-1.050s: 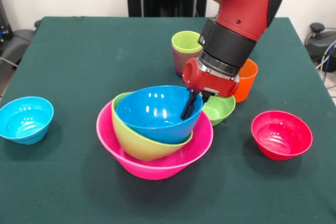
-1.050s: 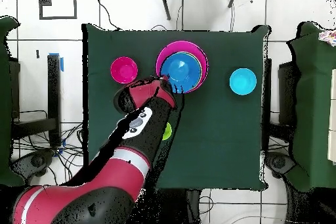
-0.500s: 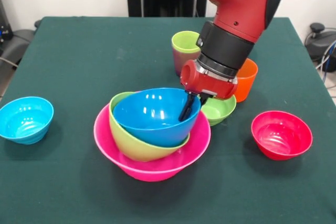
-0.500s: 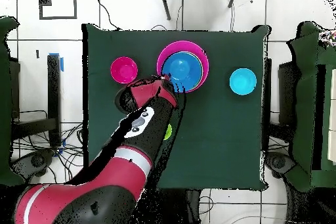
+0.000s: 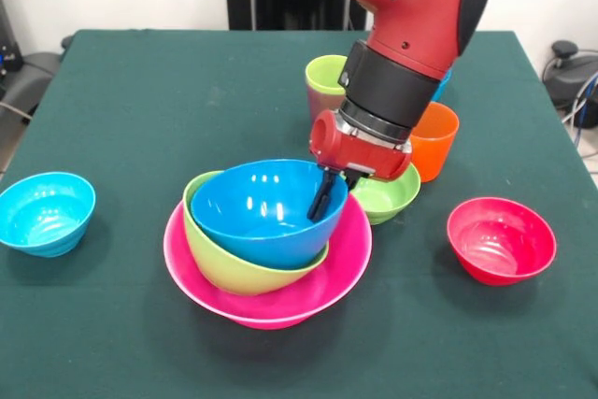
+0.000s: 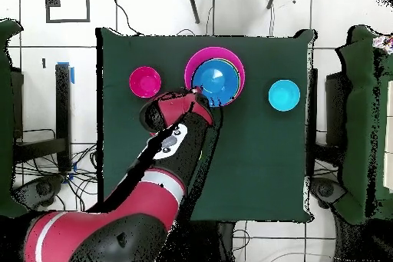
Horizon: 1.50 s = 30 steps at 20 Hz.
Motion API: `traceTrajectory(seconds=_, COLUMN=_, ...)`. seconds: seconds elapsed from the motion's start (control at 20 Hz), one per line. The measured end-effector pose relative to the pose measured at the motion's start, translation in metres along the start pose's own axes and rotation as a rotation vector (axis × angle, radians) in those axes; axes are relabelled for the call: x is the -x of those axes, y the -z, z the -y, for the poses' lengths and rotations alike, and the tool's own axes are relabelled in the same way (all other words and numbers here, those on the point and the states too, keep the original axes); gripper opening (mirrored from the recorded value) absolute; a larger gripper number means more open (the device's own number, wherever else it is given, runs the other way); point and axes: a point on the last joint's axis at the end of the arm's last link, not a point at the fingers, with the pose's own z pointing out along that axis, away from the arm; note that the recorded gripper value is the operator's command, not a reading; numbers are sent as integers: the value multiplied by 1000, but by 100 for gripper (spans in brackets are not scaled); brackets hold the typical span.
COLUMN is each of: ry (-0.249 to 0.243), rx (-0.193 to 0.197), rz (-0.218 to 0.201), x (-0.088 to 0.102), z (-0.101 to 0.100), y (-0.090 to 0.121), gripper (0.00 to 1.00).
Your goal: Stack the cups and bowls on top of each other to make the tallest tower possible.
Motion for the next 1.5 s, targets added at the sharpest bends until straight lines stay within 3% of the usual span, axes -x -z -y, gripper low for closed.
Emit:
traceTrajectory(seconds=0.75, ry=-21, rx=14, rz=-7, x=-2, z=3, y=-7, gripper=0)
traceTrajectory(seconds=1.5, ry=-68, rx=42, rz=28, x=5, z=12, y=-12, gripper=0)
